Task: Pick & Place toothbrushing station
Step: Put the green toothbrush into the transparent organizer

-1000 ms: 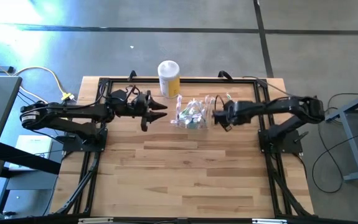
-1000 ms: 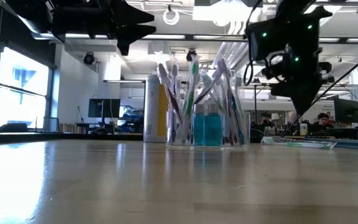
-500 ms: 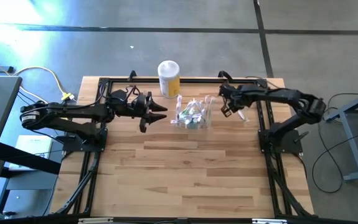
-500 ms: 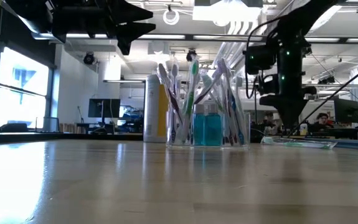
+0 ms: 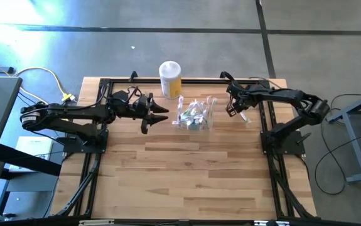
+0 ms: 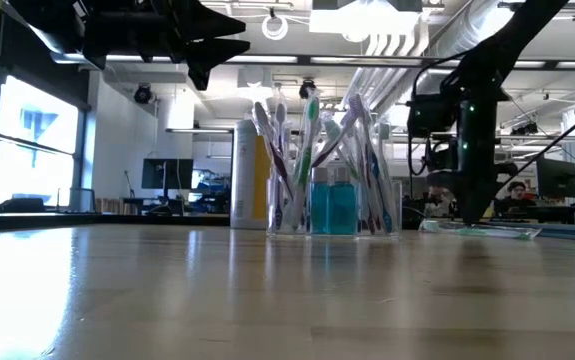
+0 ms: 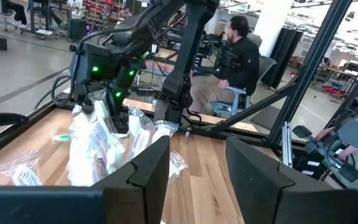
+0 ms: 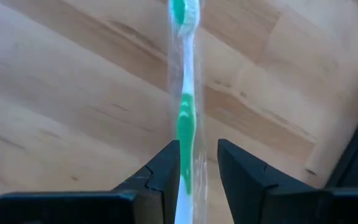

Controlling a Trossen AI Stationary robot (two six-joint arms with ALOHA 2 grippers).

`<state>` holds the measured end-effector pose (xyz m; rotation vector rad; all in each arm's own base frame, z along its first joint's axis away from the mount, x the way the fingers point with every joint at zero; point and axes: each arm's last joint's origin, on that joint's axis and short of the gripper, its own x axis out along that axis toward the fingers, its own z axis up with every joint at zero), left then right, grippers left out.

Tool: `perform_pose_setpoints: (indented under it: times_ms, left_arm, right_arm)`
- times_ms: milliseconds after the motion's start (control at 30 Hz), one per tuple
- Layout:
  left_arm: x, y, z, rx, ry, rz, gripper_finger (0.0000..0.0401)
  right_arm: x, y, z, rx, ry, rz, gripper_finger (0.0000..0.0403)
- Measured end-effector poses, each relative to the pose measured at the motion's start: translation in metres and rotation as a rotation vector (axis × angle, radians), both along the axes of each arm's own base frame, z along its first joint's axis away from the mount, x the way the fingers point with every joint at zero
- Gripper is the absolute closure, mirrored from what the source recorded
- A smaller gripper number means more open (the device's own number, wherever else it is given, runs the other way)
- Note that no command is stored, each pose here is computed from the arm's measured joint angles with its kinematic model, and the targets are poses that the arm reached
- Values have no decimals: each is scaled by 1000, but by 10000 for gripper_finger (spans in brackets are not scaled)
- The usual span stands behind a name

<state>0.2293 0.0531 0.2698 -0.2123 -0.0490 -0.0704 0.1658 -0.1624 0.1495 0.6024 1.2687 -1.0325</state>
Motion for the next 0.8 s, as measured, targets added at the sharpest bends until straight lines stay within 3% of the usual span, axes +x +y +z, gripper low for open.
perform_pose_setpoints:
  times_ms: [467,800]
  left_arm:
    - [0,0,0,19,-1,2,247]
    - [0,0,0,18,4,3,247]
  right_arm:
    - [-1,0,-13,-32,-40,24,303]
    - [4,-3,-31,-44,48,35,306]
